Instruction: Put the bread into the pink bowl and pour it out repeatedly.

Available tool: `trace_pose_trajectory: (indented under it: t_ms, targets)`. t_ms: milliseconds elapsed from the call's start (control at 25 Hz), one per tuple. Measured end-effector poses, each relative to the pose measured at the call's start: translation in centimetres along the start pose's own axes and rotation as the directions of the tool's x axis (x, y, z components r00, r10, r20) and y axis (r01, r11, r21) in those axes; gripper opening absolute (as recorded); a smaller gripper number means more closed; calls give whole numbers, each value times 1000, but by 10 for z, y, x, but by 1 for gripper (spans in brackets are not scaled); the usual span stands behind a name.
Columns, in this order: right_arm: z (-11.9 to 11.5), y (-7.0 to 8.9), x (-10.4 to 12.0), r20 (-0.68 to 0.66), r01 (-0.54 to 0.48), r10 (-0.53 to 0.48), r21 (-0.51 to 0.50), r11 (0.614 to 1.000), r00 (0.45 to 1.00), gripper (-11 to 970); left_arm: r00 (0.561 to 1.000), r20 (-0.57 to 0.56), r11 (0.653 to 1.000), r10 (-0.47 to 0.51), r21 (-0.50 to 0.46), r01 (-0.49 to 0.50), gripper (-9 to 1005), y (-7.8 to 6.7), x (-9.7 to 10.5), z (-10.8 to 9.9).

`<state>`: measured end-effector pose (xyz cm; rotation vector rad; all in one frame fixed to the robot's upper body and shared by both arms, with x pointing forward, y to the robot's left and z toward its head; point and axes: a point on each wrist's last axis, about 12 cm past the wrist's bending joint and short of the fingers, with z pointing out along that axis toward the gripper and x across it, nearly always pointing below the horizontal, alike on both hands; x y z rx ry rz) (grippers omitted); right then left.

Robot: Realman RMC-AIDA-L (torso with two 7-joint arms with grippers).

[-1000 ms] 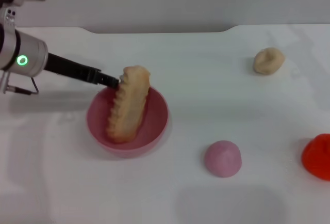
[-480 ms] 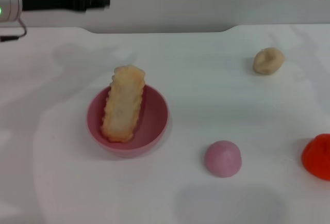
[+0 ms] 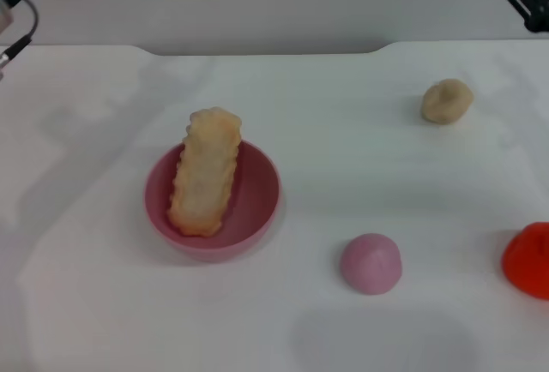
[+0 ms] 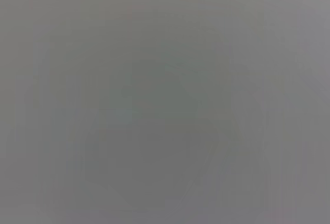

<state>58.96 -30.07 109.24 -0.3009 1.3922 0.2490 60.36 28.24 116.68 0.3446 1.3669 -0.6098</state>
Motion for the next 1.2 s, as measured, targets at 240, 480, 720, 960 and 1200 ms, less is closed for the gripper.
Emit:
trace_pose_trajectory:
  t_ms: [240, 480, 720, 960, 1200]
  targets:
    - [-30, -22, 11, -19, -33, 36, 141, 990, 999, 695, 967, 227, 985, 113, -155, -79, 594, 4, 29, -39]
    - [-64, -44, 15, -2, -49, 52, 270, 962, 999, 695, 939, 266, 932, 217, -341, -119, 592, 6, 51, -72]
    - [-90, -61, 15, 17, -58, 55, 377, 924, 998, 695, 940, 250, 902, 232, -417, -112, 592, 8, 61, -88]
    - [-97, -62, 20, 23, -77, 74, 407, 910, 997, 695, 949, 225, 896, 222, -431, -107, 592, 7, 68, -94]
    - [-98, -63, 22, 12, -57, 57, 425, 904, 998, 695, 952, 205, 893, 227, -434, -120, 592, 7, 70, -91]
